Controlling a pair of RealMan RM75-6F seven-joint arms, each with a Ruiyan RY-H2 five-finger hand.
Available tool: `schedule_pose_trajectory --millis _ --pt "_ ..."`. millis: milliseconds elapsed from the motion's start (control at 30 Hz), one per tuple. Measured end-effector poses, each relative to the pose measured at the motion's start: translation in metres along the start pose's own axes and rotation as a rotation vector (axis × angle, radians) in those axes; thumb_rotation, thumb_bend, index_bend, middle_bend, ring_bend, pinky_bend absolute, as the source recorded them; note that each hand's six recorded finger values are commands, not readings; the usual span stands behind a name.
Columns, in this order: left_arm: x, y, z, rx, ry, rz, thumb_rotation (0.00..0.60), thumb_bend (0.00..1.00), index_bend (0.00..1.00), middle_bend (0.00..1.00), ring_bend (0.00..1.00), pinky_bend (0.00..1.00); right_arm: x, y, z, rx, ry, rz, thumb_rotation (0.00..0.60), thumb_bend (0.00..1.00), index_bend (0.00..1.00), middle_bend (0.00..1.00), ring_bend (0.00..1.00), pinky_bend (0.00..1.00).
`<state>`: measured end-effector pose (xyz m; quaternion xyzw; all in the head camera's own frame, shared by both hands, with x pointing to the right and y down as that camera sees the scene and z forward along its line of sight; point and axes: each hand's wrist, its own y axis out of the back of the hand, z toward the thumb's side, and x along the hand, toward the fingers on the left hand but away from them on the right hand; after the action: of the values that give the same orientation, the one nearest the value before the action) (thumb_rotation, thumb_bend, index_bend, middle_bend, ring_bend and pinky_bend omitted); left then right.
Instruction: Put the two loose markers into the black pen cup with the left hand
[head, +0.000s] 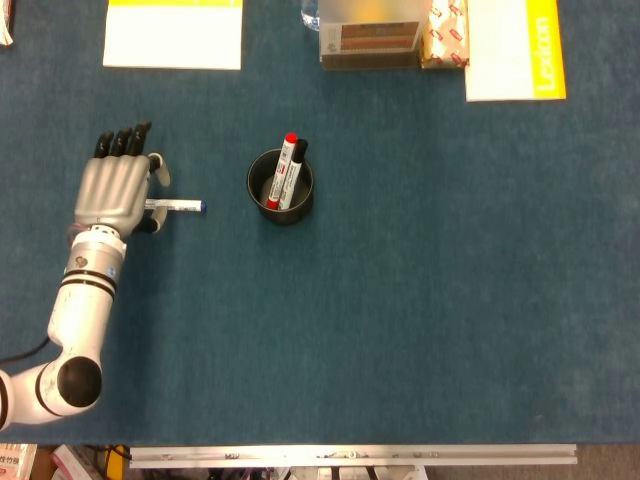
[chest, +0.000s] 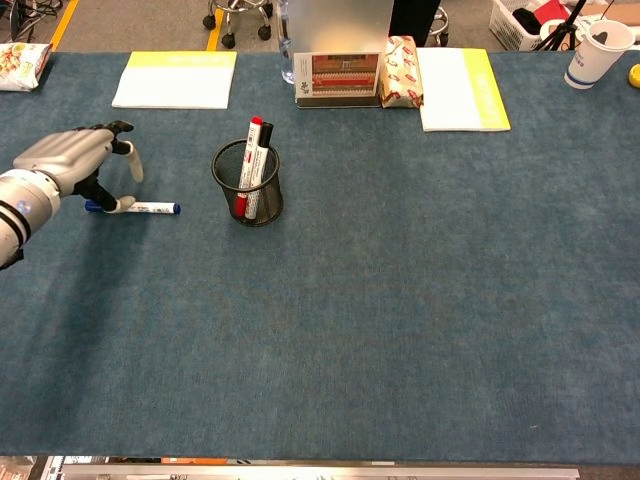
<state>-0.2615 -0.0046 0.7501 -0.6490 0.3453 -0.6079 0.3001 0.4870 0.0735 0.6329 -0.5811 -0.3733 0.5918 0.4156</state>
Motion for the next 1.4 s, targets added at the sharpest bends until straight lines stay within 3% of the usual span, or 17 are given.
schedule_pose_trajectory --millis 1400 --pt "0.007 -0.023 -0.028 0.021 0.063 -0.002 0.600 0.30 0.46 0.00 0.00 0.01 -0.001 -0.001 -0.001 0.002 -0.002 0.006 0.600 0.12 0.48 0.39 0.42 0.44"
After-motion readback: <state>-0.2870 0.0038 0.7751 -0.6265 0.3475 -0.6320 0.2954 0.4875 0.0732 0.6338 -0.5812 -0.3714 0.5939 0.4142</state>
